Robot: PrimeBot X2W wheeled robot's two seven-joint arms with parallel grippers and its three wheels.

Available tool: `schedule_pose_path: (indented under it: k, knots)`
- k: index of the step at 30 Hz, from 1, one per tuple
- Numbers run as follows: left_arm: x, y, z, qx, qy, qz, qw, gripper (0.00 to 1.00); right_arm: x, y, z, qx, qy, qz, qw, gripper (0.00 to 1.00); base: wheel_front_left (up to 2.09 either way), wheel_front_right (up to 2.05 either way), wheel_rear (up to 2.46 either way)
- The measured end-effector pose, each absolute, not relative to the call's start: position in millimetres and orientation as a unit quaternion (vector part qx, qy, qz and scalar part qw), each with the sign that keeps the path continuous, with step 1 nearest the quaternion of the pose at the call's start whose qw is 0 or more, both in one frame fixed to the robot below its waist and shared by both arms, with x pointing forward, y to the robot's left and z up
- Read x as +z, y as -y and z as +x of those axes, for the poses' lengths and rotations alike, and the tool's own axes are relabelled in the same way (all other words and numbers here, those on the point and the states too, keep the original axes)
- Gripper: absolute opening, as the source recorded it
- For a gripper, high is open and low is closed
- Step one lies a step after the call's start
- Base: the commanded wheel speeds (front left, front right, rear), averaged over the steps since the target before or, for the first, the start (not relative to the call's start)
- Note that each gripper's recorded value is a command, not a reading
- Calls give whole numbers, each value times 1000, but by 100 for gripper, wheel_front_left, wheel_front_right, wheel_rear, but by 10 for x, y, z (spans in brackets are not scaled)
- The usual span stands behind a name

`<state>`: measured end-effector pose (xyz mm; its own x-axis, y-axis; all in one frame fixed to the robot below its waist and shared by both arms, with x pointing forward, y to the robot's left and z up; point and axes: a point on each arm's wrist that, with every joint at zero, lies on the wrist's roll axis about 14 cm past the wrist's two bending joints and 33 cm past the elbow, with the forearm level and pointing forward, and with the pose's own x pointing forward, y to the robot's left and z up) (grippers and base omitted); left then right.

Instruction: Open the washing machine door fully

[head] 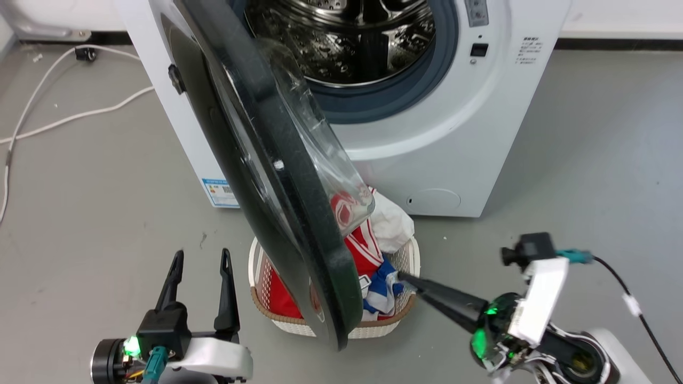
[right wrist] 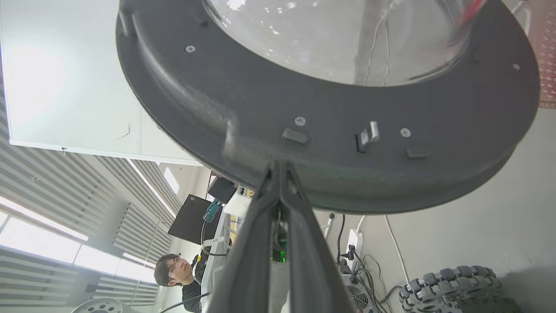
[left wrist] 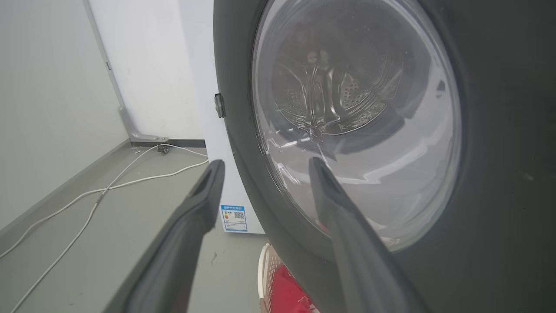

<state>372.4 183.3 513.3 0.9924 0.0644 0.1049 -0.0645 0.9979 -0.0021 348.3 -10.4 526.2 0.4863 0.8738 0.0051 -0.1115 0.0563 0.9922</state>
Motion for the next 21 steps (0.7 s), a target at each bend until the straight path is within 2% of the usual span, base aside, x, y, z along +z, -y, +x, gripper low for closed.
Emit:
schedule_pose_path:
  k: [2, 3, 6, 7, 11, 12, 14, 15, 19, 21]
  knots:
    - [5140, -1834, 3693, 32, 54, 1, 998, 100, 5311, 214, 3523, 364, -306, 583, 658, 0, 0, 0, 0]
    - [5154, -1817, 3644, 28, 56, 2, 998, 100, 5375, 378, 3563, 338, -264, 592, 682, 0, 0, 0, 0]
    - [5184, -1817, 3601, 28, 60, 3, 998, 100, 5454, 556, 3597, 306, -215, 607, 701, 0, 0, 0, 0]
    - [5204, -1812, 3534, 28, 64, 3, 998, 100, 5561, 907, 3639, 242, -127, 632, 726, 0, 0, 0, 0]
    - [5214, -1806, 3515, 27, 65, 3, 997, 100, 5610, 1212, 3643, 186, -59, 640, 743, 0, 0, 0, 0]
    - [5218, -1807, 3513, 27, 66, 3, 997, 100, 5618, 1290, 3644, 171, -43, 640, 748, 6, 0, 0, 0]
    - [5220, -1806, 3507, 27, 66, 3, 997, 100, 5644, 1411, 3640, 147, -13, 635, 758, 49, 0, 0, 0]
    - [5222, -1806, 3504, 27, 67, 3, 997, 100, 5650, 1440, 3625, 141, -4, 629, 764, 100, 0, 0, 0]
    - [5217, -1785, 3494, 24, 66, 3, 998, 100, 5724, 1640, 3592, 97, 62, 570, 814, 100, 0, 0, 0]
    - [5215, -1784, 3492, 24, 66, 3, 998, 100, 5785, 1739, 3570, 81, 105, 502, 855, 100, 0, 0, 0]
